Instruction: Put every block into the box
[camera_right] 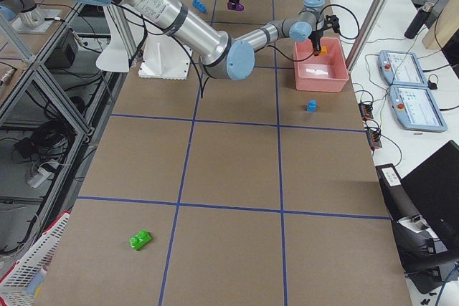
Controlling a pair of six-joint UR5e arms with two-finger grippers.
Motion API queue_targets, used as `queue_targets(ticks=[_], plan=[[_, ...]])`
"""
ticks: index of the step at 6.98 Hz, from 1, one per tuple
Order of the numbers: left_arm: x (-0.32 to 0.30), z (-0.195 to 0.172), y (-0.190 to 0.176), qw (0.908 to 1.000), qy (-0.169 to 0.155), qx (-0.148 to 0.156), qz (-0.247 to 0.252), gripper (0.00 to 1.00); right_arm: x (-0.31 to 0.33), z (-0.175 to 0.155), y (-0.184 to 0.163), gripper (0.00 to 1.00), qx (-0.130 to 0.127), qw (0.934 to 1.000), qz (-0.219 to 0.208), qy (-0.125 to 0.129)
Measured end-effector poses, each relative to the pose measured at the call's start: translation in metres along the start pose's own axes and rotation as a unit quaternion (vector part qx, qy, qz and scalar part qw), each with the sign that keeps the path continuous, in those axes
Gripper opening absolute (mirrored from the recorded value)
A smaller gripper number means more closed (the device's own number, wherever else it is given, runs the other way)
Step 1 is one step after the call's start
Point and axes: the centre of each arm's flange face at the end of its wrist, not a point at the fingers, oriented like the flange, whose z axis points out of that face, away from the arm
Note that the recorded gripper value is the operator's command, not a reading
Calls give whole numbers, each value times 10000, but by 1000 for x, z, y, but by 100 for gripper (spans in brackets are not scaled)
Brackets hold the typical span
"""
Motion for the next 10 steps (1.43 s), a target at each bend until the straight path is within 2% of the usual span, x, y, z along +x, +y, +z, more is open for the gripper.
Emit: queue_targets(ticks=[2,3,5,6,8,10], plan=[[33,-24,-35,9972,259,391,-582,0,0,1,-2,100,71,9999,-146,-21],[39,-35,-50,9943,332,555,-843,0,1,-10,-11,100,130,9998,-154,-67],[60,-51,-92,9856,512,915,-1329,0,15,-48,-32,100,131,9993,-136,-315],[70,-53,-113,9776,643,1214,-1595,0,34,-62,-32,100,92,9990,-116,-410],[72,-39,-147,9507,1144,1887,-2181,0,104,-85,-15,100,37,9980,-348,-530],[101,-17,-184,9127,1428,2417,-2968,0,159,-93,19,100,64,9956,-757,-553]])
